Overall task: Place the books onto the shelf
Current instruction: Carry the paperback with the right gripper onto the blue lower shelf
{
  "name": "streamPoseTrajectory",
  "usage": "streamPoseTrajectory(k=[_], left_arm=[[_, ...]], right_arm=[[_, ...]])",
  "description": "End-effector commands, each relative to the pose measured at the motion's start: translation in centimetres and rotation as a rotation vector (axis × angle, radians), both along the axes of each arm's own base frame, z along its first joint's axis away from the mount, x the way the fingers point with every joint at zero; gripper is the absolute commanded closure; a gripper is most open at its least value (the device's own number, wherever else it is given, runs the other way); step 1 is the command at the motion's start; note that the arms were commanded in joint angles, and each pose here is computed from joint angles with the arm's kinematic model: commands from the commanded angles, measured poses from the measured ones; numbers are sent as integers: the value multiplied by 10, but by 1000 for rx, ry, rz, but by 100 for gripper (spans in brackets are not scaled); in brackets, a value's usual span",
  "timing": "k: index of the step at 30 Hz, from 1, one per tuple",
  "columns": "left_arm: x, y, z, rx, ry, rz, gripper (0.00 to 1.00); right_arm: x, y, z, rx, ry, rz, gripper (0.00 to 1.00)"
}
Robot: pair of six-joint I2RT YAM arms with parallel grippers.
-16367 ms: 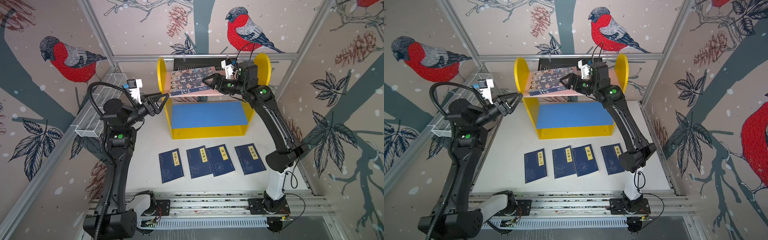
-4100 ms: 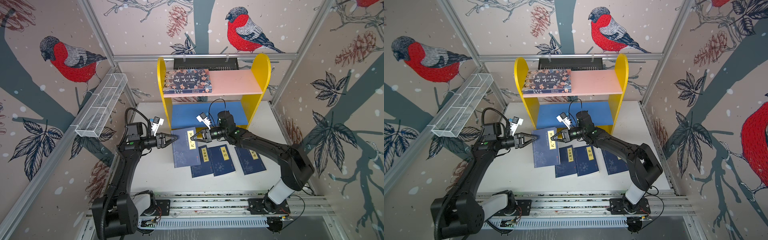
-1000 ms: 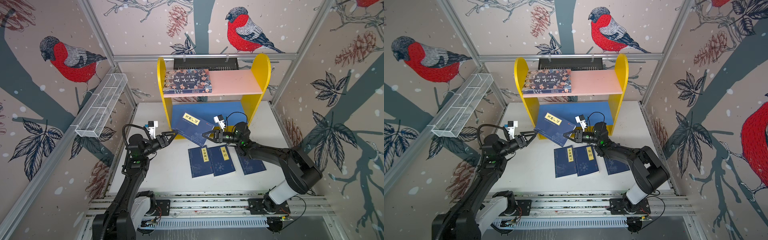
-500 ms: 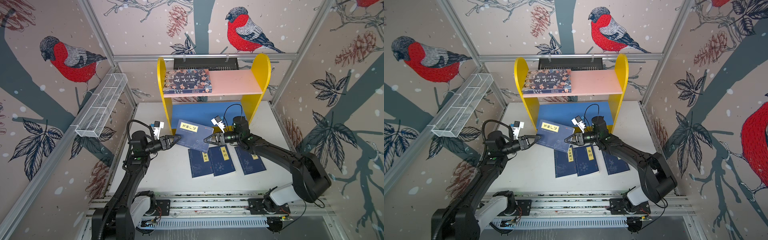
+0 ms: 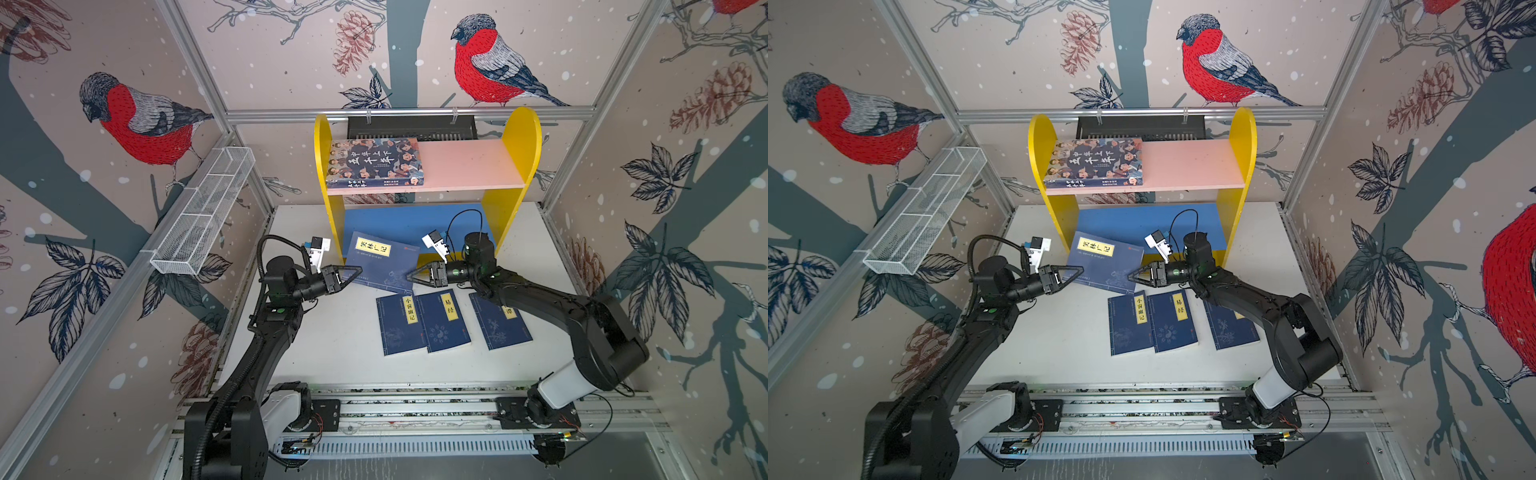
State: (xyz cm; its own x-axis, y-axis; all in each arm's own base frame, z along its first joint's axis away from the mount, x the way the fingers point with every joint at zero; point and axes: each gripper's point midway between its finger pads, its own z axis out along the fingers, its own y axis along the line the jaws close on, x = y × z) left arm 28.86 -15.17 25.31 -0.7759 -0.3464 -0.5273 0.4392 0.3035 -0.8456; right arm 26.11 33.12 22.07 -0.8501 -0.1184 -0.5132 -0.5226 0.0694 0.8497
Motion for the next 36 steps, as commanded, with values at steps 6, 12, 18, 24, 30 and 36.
streamPoseTrajectory(k=[6, 12, 18, 24, 30, 36], left_arm=[[19, 2, 20, -100, -41, 29, 100], [21, 3, 10, -82, -25, 41, 100], [24, 9, -16, 16, 16, 104, 100], [31, 15, -22, 83, 21, 148, 78], [40, 37, -33, 220, 36, 265, 45], [47, 80, -25, 242, 48, 410, 43]], right_arm=[[-2, 21, 29, 140, -44, -24, 54], [16, 26, 18, 141, 10, -81, 84], [39, 24, 16, 125, 12, -135, 98], [61, 25, 16, 85, 0, -158, 99], [83, 19, 4, 33, 22, -174, 99], [102, 23, -9, -17, 40, -168, 100]])
